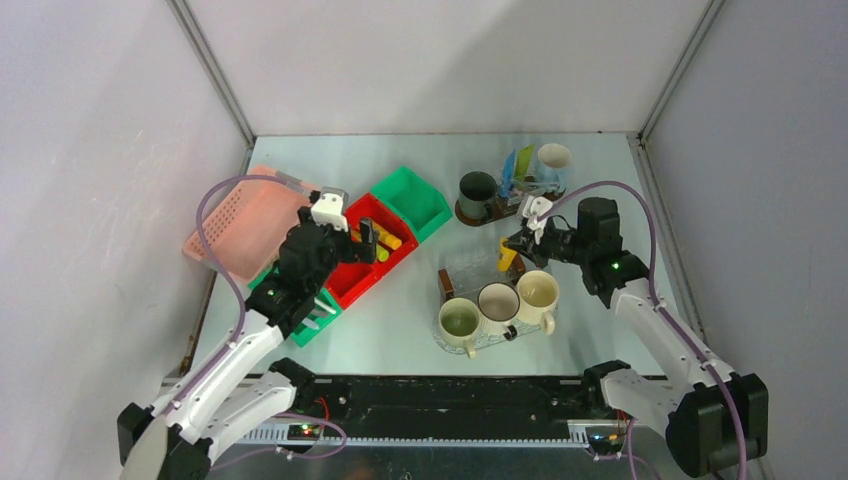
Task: Prepare toiletry sets of a toothbrush and toothpaste on the tray
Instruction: Place the toothpaste in the toothpaste holder.
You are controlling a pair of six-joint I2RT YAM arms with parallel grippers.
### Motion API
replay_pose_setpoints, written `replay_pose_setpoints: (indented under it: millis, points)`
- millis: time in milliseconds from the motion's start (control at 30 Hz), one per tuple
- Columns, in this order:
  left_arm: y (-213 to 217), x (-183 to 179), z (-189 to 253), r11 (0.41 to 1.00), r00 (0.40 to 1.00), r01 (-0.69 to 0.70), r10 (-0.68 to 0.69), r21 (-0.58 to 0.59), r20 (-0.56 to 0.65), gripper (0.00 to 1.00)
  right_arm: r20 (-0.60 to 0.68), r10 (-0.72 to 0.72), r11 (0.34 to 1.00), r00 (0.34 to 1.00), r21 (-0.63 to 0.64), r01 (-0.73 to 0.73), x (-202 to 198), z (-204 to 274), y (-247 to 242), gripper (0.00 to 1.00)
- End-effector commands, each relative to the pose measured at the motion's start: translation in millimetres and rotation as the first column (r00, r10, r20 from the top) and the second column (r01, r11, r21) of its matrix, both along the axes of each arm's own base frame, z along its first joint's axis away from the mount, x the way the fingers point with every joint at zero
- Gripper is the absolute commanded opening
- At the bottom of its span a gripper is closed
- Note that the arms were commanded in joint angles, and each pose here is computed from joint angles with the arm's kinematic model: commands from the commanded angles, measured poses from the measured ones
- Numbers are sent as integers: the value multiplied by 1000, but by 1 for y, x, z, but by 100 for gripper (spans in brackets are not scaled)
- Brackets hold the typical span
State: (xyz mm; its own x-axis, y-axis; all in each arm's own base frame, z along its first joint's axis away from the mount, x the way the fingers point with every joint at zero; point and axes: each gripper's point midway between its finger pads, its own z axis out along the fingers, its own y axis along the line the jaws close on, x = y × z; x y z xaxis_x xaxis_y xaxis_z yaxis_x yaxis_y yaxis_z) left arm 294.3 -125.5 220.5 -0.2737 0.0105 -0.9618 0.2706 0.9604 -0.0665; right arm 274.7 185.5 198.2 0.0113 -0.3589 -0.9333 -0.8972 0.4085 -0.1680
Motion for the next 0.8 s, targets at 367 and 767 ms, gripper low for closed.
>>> replay_pose_setpoints:
  millis: [367, 767]
  points:
    - [1, 7, 3, 1000, 999, -10, 10, 15, 40, 100, 63, 25, 1000, 998, -5, -25, 14, -6, 2, 0]
    - [1, 6, 3, 1000, 999, 1, -2, 19, 45, 100, 24, 53, 998, 998, -27, -53, 17, -26, 5, 3]
